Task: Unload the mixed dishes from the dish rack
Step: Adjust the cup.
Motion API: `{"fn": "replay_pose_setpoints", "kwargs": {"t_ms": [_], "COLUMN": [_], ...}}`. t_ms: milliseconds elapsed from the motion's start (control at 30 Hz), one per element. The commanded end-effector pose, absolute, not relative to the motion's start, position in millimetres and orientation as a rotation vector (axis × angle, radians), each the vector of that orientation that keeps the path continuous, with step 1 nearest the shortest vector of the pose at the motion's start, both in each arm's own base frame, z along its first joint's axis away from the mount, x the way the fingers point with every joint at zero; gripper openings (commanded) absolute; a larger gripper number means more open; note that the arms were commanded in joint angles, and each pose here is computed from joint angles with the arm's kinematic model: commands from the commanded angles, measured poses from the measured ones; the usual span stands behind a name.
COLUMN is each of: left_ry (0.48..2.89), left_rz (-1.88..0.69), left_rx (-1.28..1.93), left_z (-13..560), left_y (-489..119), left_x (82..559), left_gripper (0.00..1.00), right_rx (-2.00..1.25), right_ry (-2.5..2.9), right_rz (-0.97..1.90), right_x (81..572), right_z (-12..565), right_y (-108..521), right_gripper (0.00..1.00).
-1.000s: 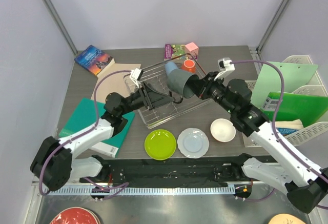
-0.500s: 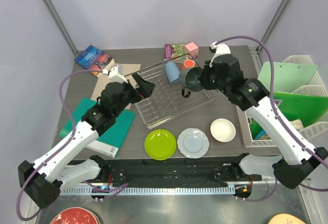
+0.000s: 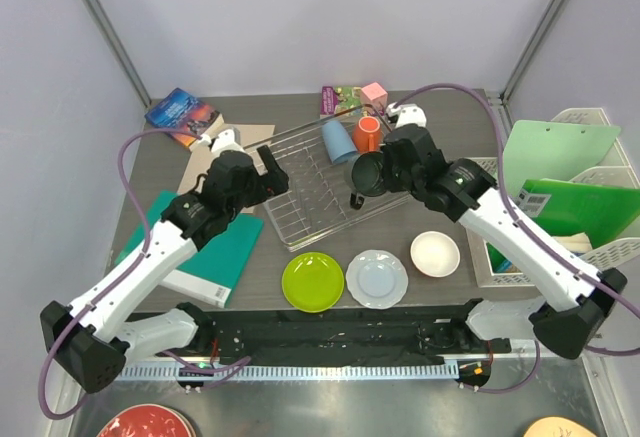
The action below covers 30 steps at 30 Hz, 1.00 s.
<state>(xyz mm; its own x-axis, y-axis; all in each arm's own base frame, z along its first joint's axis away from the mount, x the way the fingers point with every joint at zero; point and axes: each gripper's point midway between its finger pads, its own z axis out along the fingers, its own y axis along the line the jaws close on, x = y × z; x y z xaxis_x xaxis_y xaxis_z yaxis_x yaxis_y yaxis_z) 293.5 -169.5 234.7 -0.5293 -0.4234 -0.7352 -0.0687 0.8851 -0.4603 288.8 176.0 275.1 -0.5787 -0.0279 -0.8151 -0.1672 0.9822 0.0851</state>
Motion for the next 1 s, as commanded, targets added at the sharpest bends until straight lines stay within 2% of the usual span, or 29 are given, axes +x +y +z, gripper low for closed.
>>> {"fn": "replay_pose_setpoints", "kwargs": {"t_ms": [0, 167, 267, 300, 333, 500, 967], "left_ry": [2.108, 1.976, 2.015, 1.996, 2.053, 2.103, 2.066], "left_rz": [-0.522, -0.544, -0.479, -0.477, -0.407, -0.394, -0.449], "left_rx": [-0.328, -0.146, -0.09, -0.095, -0.07, -0.059, -0.031], "left_z": [255.8, 304.3, 302.0, 316.8, 301.9, 294.7, 298.3], "left_y": [-182.1, -207.6, -208.9, -208.7, -209.2, -219.4, -242.7], "left_x": [295.5, 277.8, 276.2, 277.9, 277.8, 279.4, 280.4], "left_gripper": [1.0, 1.0, 1.0, 1.0, 1.0, 1.0, 1.0], "right_rx": [-0.051, -0.095, -0.134, -0.137, -0.146, -0.173, -0.245], "right_ry": [2.115, 2.137, 2.168, 2.16, 2.166, 2.163, 2.169], "right_rz": [0.134, 0.162, 0.165, 0.177, 0.175, 0.193, 0.211], "right_x": [314.0, 318.5, 323.2, 324.6, 326.1, 328.7, 319.3], "right_z": [293.1, 285.9, 279.4, 284.3, 281.7, 286.8, 292.3], "right_y": [190.5, 213.0, 227.9, 232.3, 237.2, 253.7, 274.1], "right_gripper": [0.01, 0.01, 0.01, 0.01, 0.01, 0.01, 0.01]}}
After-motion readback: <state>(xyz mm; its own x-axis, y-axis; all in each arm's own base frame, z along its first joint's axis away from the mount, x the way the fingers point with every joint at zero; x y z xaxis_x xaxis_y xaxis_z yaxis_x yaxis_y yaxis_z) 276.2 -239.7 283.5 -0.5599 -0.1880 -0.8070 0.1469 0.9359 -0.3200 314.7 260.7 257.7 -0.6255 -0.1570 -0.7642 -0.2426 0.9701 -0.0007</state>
